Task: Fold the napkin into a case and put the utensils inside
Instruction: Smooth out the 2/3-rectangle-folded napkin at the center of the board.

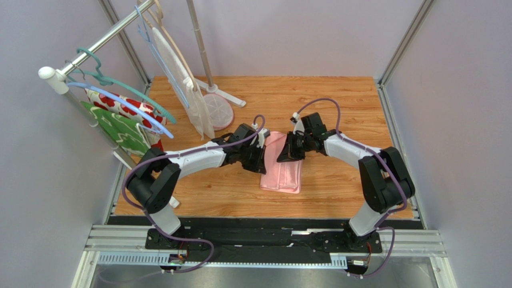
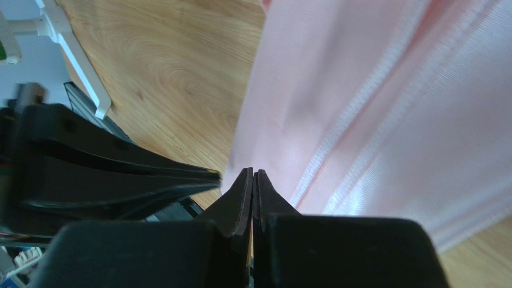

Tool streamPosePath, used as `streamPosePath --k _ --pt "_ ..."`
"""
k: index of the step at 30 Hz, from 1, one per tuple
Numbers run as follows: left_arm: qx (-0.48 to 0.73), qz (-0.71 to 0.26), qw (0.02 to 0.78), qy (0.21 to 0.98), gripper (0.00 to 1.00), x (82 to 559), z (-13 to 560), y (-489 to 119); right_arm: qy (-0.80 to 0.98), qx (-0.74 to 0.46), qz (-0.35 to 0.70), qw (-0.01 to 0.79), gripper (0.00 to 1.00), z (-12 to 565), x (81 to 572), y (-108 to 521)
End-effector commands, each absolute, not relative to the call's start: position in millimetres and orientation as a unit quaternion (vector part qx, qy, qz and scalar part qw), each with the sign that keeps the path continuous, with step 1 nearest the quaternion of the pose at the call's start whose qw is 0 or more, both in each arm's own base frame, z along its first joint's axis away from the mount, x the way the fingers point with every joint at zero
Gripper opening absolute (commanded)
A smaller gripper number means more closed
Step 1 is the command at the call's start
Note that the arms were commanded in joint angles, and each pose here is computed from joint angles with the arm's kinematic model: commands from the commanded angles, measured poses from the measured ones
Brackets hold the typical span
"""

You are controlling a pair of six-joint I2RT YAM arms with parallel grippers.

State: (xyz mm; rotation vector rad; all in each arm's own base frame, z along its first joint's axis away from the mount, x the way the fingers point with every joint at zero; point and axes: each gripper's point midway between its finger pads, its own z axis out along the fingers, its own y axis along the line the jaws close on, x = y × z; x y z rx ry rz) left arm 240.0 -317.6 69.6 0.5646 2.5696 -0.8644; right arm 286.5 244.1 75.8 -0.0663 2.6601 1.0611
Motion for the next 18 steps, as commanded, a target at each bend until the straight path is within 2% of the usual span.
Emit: streamPosePath --k 1,8,18 --pt "0.203 -0.358 0.198 0.890 0.02 244 69 -342 0.896 -0.044 0.420 0.138 0.00 91 302 281" --pt "0.195 -0.333 0.188 0.903 0.01 240 42 -329 0.885 -0.052 0.449 0.107 0.00 71 305 307" --pt "0.188 -0.337 0.163 0.908 0.00 224 12 -321 0.902 -0.033 0.418 0.105 0.00 33 329 292"
